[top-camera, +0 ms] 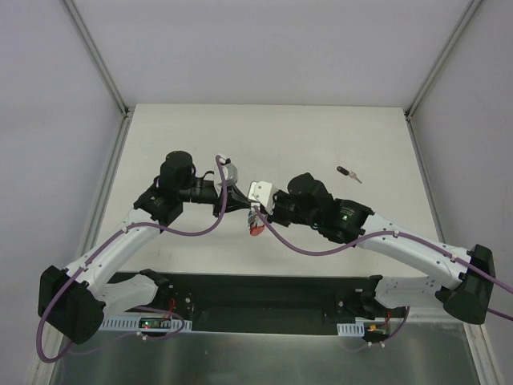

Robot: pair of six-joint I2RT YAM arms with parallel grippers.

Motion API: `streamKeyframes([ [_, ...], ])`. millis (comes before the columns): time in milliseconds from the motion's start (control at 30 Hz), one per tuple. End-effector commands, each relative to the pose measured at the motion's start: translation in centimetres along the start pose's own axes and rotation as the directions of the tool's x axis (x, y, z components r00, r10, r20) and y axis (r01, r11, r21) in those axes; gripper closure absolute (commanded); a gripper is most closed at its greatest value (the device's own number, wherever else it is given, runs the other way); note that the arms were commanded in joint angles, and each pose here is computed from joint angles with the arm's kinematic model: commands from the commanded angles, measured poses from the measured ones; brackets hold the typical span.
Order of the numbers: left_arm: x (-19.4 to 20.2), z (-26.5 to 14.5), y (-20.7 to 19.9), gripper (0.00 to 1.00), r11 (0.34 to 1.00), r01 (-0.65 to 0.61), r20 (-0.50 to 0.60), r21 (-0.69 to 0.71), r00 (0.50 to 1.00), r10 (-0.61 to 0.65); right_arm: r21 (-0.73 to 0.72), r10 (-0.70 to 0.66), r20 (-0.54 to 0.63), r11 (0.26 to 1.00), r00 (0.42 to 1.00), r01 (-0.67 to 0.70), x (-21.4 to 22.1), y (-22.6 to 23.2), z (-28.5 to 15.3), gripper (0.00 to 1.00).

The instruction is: Put the keys on the keyring

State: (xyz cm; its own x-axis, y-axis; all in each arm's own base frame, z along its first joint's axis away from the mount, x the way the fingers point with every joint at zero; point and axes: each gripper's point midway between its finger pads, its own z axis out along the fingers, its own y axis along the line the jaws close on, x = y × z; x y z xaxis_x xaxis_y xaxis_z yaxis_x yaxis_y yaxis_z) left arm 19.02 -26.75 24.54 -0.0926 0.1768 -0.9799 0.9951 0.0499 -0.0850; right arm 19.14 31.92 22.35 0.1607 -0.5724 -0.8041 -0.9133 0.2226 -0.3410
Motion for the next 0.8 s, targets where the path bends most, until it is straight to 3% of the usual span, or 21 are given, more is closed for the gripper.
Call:
streamKeyframes([
  [0,-0.84,0.00,-0.39,1.00,0.998,-0.063,0.027,0.006,0.998,0.063,0.064,0.002,0.112,0.998,0.994,-0.009,-3.55,-1.67,-1.37,0.99],
  [767,-0.67,0.15,-0.32,1.00,0.999,-0.053,0.021,0.001,0.998,0.053,0.095,0.003,0.098,0.995,0.995,-0.012,-3.29,-2.21,-1.35,0.99],
])
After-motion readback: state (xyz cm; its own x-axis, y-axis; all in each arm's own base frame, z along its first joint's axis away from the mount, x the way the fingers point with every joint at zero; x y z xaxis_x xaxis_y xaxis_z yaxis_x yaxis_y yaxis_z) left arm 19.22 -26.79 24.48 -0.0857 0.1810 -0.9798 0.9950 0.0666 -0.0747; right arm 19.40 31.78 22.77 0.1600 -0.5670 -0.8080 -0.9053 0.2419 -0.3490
